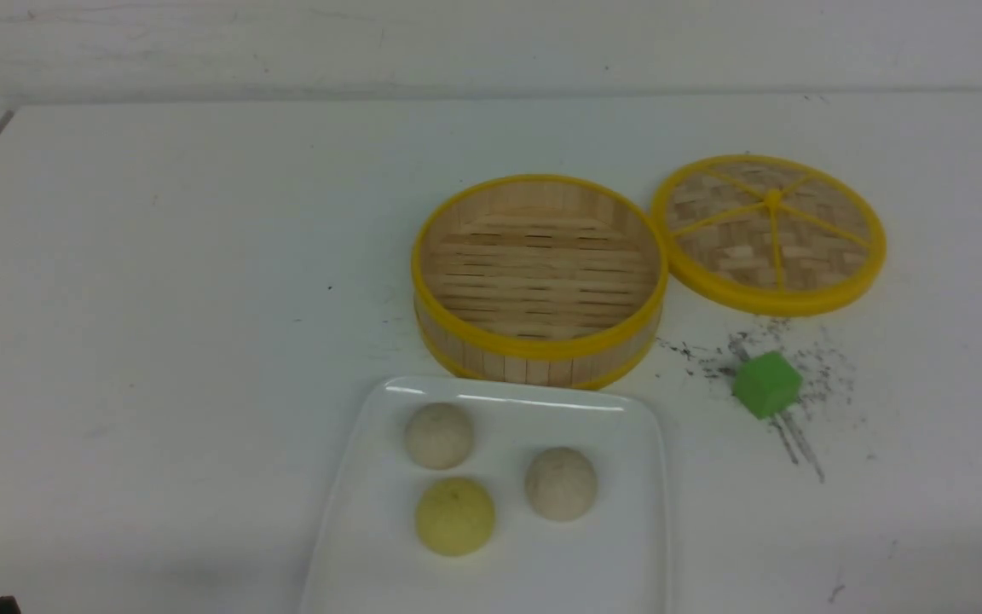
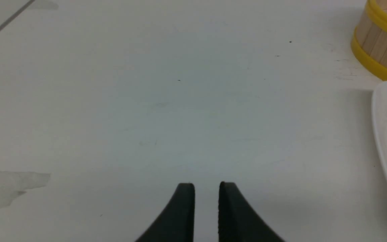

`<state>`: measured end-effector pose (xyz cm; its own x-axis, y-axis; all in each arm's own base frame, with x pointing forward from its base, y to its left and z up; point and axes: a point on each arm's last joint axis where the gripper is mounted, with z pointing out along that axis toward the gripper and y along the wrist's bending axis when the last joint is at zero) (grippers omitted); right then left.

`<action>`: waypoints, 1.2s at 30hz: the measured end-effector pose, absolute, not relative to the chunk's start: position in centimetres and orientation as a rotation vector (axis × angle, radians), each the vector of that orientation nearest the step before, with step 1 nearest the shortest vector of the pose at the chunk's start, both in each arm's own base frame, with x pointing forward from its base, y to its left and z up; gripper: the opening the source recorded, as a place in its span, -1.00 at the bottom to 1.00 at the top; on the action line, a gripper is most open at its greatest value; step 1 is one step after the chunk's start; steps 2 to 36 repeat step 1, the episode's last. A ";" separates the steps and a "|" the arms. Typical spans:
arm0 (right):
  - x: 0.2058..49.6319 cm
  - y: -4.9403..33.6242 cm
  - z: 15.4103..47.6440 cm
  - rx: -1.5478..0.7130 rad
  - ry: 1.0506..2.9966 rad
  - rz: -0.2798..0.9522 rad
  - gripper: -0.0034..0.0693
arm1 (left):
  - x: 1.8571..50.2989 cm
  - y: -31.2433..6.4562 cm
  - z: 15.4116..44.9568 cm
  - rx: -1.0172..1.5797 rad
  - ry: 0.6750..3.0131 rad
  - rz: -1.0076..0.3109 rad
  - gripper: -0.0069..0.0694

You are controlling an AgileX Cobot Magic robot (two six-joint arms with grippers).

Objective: Put the steamed buns into the plate on the white tablecloth.

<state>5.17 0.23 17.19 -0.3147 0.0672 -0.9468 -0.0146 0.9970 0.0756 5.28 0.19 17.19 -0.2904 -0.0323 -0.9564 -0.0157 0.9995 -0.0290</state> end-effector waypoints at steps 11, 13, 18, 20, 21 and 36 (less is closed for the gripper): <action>5.2 0.2 17.2 0.038 1.889 0.081 -0.28 | 5.3 0.2 17.2 -0.035 1.866 -0.016 -0.45; 5.2 0.2 17.2 0.038 1.889 0.081 -0.28 | 5.3 0.2 17.2 -0.035 1.866 -0.016 -0.45; 5.2 0.2 17.2 0.038 1.889 0.081 -0.28 | 5.3 0.2 17.2 -0.035 1.866 -0.016 -0.45; 5.2 0.2 17.2 0.038 1.889 0.081 -0.28 | 5.3 0.2 17.2 -0.035 1.866 -0.016 -0.45; 5.2 0.2 17.2 0.038 1.889 0.081 -0.28 | 5.3 0.2 17.2 -0.035 1.866 -0.016 -0.45; 5.2 0.2 17.2 0.038 1.889 0.081 -0.28 | 5.3 0.2 17.2 -0.035 1.866 -0.016 -0.45</action>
